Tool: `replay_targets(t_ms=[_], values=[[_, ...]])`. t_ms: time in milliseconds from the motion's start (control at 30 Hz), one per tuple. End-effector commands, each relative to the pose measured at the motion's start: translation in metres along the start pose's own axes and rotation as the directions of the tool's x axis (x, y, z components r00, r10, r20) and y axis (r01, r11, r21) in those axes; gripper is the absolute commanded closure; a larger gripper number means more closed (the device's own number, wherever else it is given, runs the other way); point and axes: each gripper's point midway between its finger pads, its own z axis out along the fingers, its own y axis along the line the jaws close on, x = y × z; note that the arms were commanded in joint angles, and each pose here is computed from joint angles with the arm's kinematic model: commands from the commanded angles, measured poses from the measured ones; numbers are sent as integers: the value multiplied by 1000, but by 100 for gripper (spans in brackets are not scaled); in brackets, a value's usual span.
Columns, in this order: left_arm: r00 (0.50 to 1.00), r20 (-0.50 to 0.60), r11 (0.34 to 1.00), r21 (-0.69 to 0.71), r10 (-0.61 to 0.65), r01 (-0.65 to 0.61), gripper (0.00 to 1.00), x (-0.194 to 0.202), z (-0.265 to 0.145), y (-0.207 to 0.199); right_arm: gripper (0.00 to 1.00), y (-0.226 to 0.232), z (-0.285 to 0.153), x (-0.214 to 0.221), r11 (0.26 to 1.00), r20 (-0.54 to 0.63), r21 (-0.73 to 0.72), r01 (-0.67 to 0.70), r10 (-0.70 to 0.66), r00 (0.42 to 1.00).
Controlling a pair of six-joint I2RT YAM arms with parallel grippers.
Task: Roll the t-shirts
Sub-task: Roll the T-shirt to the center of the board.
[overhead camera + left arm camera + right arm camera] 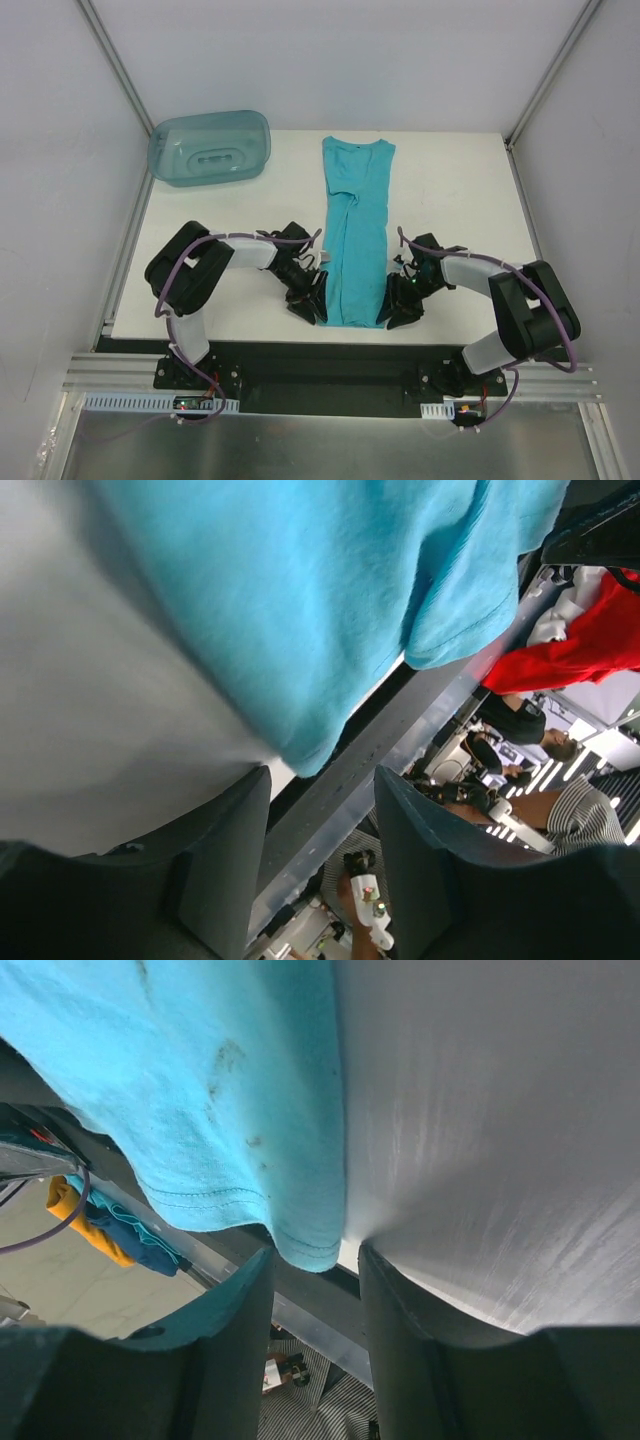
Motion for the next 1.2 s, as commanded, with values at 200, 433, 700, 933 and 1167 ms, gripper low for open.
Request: replay_targets(t_ms=[200,433,700,933,1167], values=[[1000,21,993,-121,3,0,70,-14,17,29,67,-36,10,-9,987,32,158,-27,23,999],[998,38,993,-109,46,-41,100,-23,15,21,97,-25,9,-13,994,51,102,46,-51,997],[976,104,981,-49,191,-187,100,-26,-9,-12,99,3,-13,-17,990,108,32,136,-138,985],[942,193,961,-79,275,-265,100,-33,-33,-26,99,30,-37,-30,978,186,-4,207,-202,962],[931,255,964,-115,261,-239,100,-54,-51,-22,99,40,-53,-59,967,244,37,252,-253,936]])
